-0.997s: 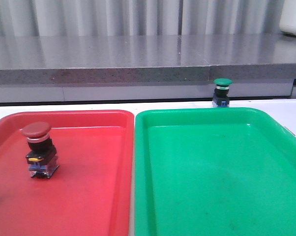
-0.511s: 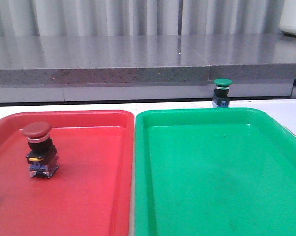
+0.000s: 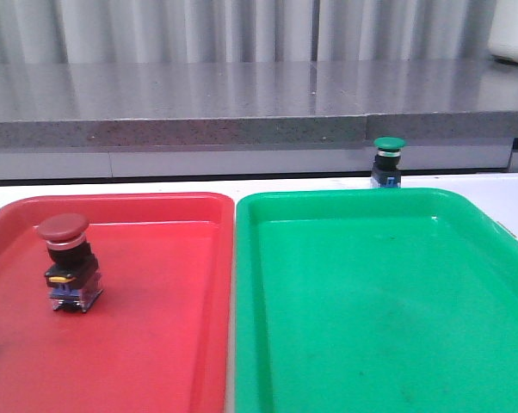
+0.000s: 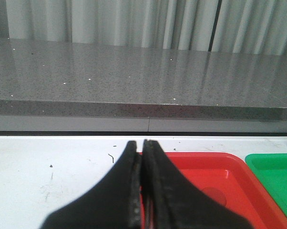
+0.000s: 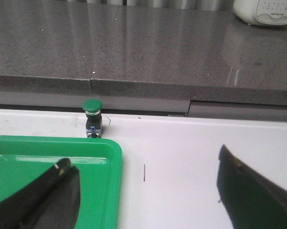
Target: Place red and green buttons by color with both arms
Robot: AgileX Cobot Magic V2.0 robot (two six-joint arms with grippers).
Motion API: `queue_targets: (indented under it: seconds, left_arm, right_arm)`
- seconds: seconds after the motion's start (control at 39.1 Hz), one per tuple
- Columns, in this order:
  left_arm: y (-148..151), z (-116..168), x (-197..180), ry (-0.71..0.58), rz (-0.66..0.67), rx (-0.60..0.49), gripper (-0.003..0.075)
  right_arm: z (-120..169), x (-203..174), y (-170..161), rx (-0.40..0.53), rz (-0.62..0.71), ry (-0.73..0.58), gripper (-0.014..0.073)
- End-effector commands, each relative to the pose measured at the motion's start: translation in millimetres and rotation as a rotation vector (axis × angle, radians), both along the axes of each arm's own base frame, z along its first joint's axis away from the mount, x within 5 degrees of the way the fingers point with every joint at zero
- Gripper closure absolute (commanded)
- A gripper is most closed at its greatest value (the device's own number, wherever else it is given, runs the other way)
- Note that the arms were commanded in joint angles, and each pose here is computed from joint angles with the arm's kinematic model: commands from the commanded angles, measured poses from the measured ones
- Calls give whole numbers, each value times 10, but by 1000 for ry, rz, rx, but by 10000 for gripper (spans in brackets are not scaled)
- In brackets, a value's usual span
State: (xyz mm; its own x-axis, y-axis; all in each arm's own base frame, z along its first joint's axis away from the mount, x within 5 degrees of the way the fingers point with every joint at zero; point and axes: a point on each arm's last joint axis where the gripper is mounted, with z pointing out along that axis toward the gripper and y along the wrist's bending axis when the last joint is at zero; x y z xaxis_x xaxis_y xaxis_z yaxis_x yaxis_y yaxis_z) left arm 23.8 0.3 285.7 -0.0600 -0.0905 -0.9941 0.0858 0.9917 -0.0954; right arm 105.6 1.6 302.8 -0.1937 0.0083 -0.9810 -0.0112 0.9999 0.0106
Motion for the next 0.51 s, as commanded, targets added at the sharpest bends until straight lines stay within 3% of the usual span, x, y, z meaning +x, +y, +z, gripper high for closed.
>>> queue_targets:
  seconds: [0.0,0.28,0.49]
  left_arm:
    - [-2,146,-38,-104,-8,-25,740]
    - [-2,146,-38,-104,-8,-25,740]
    - [-2,146,-38,-104,-8,-25,740]
  right_arm:
    - [189,18,-4,-1,-3,-105,-10]
    - [202,318,9,2,5,-155,-10]
    - [152,1057,25,1,8,-29,-10]
